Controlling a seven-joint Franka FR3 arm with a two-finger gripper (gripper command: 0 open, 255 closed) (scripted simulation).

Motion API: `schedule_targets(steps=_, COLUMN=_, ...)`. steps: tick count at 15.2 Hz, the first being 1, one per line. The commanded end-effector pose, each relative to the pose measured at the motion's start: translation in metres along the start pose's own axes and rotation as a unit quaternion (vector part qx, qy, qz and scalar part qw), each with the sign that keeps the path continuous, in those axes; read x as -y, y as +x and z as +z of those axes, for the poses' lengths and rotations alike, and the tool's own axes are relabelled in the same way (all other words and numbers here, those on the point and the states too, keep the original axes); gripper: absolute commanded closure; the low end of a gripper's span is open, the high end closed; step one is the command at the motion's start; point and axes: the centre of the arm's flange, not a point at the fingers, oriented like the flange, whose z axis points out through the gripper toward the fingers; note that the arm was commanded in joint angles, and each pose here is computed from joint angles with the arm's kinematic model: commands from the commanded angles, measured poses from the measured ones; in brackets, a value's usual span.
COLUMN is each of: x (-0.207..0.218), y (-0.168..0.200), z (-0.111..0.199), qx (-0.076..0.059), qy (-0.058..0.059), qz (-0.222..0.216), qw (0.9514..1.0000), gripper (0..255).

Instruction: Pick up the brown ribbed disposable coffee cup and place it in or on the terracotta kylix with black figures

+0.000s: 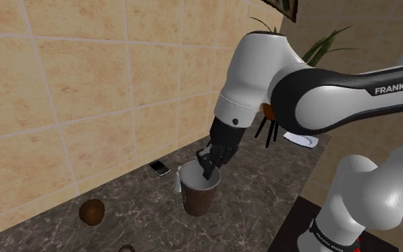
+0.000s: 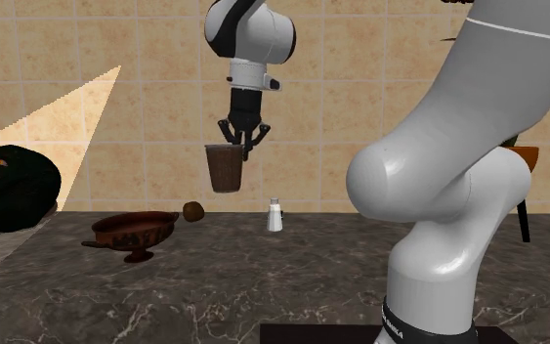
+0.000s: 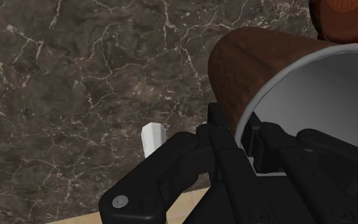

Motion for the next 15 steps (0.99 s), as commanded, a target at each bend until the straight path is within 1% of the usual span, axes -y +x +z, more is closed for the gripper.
schedule_targets(steps=1, x=0.023, y=-0.008, z=-0.002, qx=0.0, qy=0.0, qz=0.0, qw=1.0, gripper=255)
schedule_targets(steps=15, x=0.201, y=-0.056, z=-0.013, qx=0.0, qy=0.0, qz=0.0, qw=1.0, gripper=255)
